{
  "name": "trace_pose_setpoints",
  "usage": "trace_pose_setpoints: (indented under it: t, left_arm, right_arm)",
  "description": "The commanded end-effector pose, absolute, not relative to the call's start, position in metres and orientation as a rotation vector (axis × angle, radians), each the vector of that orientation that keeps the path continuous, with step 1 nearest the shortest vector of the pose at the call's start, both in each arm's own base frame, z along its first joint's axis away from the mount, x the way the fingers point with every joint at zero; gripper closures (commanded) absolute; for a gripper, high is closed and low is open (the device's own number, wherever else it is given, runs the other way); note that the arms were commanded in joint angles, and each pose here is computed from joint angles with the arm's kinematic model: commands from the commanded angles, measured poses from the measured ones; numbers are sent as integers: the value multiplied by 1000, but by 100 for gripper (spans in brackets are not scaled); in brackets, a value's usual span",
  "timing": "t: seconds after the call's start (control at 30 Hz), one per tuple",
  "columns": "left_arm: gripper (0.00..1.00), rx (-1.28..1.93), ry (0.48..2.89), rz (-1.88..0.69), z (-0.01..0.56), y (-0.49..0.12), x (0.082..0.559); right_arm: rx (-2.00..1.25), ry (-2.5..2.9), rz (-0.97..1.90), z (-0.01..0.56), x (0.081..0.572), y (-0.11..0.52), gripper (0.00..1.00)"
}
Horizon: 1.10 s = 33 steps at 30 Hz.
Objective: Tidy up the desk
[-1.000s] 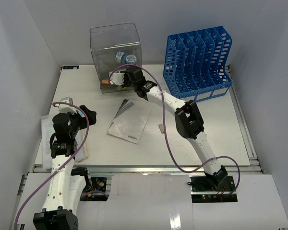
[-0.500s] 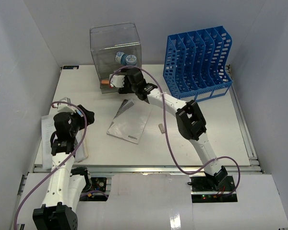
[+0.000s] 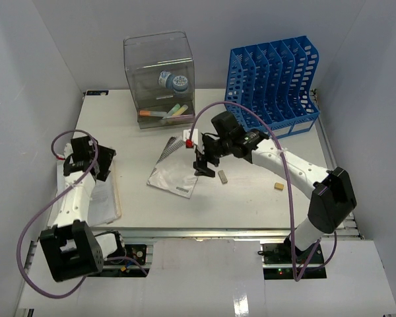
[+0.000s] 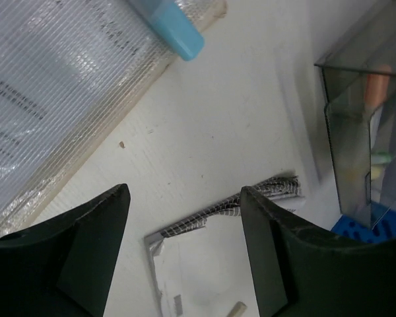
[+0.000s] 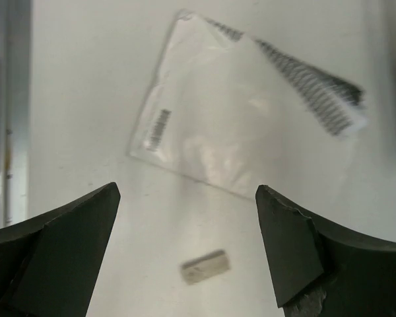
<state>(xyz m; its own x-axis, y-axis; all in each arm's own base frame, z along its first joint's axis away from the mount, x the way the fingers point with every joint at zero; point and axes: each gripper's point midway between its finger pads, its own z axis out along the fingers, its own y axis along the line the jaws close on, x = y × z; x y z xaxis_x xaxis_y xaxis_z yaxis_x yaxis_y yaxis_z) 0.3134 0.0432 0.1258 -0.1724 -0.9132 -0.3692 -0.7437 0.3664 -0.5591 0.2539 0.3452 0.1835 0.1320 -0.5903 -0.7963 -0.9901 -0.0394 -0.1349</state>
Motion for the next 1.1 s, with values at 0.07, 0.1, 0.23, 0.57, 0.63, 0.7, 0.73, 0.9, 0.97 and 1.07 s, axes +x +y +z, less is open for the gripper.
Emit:
trace_pose_setpoints:
  t: [0.07, 0.1, 0.23, 0.57, 0.63, 0.7, 0.73, 0.9, 0.97, 1.07]
  left_arm:
    - [27, -1823, 1808, -172, 114, 112, 330]
    - [29, -1855, 1808, -170, 109, 118, 333]
    - [36, -1952, 1816, -166, 93, 137, 345]
    - [37, -2075, 1916, -134, 48, 145, 368]
    - [37, -2088, 1915, -147, 45, 146, 374]
    - [37, -2104, 1932, -161, 36, 145, 379]
    - [38, -2112, 1935, -181, 35, 143, 382]
    - [55, -2145, 1970, -240, 20, 133, 389]
    - [63, -2138, 1977, -244, 18, 131, 389]
    - [77, -2092, 1989, -270, 20, 128, 392]
  right_arm:
    - [-1719, 1640, 1017, 163, 201, 327, 10]
    - [-1715, 1643, 1021, 162, 201, 325, 10]
    - [-1699, 1647, 1040, 161, 203, 318, 10]
    - [-1667, 1656, 1045, 159, 212, 306, 10]
    - [-1666, 1652, 1046, 159, 212, 306, 10]
    - [-1671, 1651, 1055, 157, 211, 307, 10]
    - [-1673, 1653, 1059, 156, 211, 307, 10]
    - [-1678, 1654, 1056, 153, 211, 306, 10]
    - [-1681, 1650, 1050, 153, 211, 305, 10]
    - [-1685, 1637, 1037, 155, 211, 304, 10]
